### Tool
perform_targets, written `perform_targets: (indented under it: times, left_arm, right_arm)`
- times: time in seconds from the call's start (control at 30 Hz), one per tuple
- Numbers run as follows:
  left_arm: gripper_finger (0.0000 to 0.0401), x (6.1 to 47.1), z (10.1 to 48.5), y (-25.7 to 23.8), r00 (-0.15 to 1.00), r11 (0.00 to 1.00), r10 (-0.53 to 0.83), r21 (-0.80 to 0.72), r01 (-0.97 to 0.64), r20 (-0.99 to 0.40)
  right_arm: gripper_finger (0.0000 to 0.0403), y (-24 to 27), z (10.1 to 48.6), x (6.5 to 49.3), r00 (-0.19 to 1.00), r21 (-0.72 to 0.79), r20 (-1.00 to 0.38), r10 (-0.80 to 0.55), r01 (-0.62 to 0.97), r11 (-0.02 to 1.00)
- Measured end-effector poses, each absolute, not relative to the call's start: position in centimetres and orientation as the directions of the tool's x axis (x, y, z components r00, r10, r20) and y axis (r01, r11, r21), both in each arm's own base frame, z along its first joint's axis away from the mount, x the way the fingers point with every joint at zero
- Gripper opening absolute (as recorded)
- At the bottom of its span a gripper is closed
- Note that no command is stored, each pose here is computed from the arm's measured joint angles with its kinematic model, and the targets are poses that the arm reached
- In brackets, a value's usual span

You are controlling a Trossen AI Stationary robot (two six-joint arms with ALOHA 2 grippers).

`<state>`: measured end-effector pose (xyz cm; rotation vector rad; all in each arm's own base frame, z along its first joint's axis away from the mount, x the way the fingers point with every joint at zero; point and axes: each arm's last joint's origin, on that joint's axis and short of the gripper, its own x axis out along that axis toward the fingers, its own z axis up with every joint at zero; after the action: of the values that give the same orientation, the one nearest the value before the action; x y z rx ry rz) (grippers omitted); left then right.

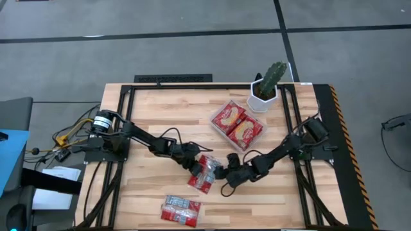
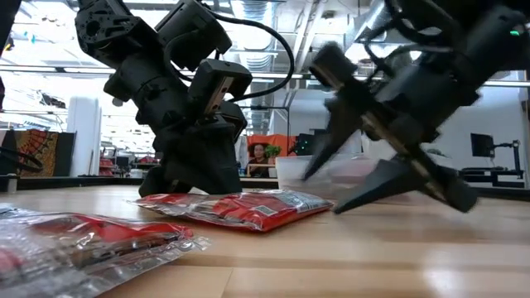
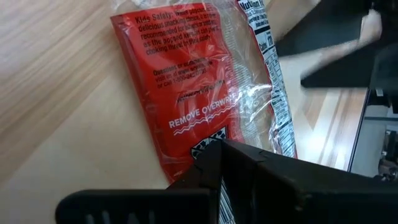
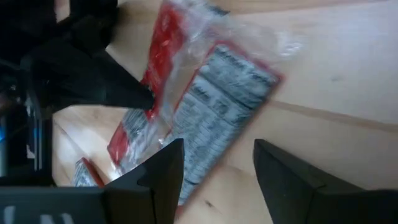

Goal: Sort popcorn bags into baskets
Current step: Put the red popcorn pack into the transparent bin

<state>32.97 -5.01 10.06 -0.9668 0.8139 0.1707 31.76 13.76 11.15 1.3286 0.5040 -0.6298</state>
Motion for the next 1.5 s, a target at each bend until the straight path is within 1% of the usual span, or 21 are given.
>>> perform_targets:
  times: [0.2,0.33,0.43,0.5,0.57,0.67,0.77,0.83,0.97,1.1,1.23,1.37,1.5]
  left_arm:
    - [0.0,33.0,10.1,-5.0,0.703,0.581,-0.212,-0.666,-0.468,-0.679]
    - [0.0,32.8,9.9,-4.9,0.698,0.583,-0.206,-0.659,-0.476,-0.686]
    - [0.0,32.9,9.9,-4.7,0.701,0.581,-0.2,-0.659,-0.478,-0.684]
    - [0.0,32.9,10.0,-4.7,0.702,0.589,-0.216,-0.664,-0.461,-0.679]
    - [0.0,33.0,10.1,-4.8,0.699,0.619,-0.259,-0.67,-0.409,-0.666]
    - [0.0,33.0,10.2,-5.0,0.685,0.665,-0.313,-0.667,-0.336,-0.658]
    - [0.0,33.0,10.2,-5.0,0.682,0.677,-0.329,-0.667,-0.312,-0.653]
    - [0.0,33.0,10.2,-5.0,0.685,0.683,-0.329,-0.664,-0.303,-0.651]
    - [0.0,33.0,10.5,-4.8,0.681,0.671,-0.366,-0.687,-0.279,-0.634]
    - [0.0,32.6,11.9,-4.9,0.675,0.653,-0.416,-0.717,-0.245,-0.609]
    - [0.0,32.0,15.1,-4.6,0.705,0.649,-0.427,-0.735,-0.197,-0.566]
    - [0.0,30.5,17.3,-4.2,0.693,0.649,-0.417,-0.727,-0.225,-0.588]
    - [0.0,29.0,20.6,-3.9,0.741,0.656,-0.385,-0.728,-0.199,-0.55]
  right_arm:
    - [0.0224,12.9,11.2,34.1,0.731,0.71,-0.674,-0.11,0.682,0.178]
    - [0.0219,12.5,11.2,34.4,0.725,0.703,-0.68,-0.11,0.687,0.183]
    - [0.0203,12.4,11.2,34.4,0.721,0.702,-0.684,-0.11,0.691,0.17]
    - [0.0181,12.3,11.1,34.4,0.716,0.697,-0.69,-0.107,0.697,0.168]
    - [0.015,12.0,11.1,34.5,0.706,0.688,-0.703,-0.088,0.706,0.167]
    - [0.0092,11.6,11.0,34.6,0.699,0.674,-0.711,-0.077,0.708,0.209]
    - [0.0035,11.1,10.9,34.8,0.699,0.666,-0.711,-0.077,0.704,0.247]
    - [0.0012,10.6,10.9,35.0,0.7,0.659,-0.709,-0.084,0.7,0.276]
    - [0.0006,10.0,10.9,35.2,0.698,0.653,-0.711,-0.085,0.7,0.29]
    - [0.0004,9.7,11.6,35.2,0.705,0.657,-0.704,-0.086,0.692,0.3]
    - [0.0003,9.4,12.7,35.1,0.726,0.677,-0.682,-0.087,0.671,0.303]
    - [0.0003,8.9,14.4,35.1,0.754,0.702,-0.651,-0.09,0.642,0.307]
    - [0.0001,7.7,16.5,34.9,0.785,0.729,-0.607,-0.127,0.613,0.306]
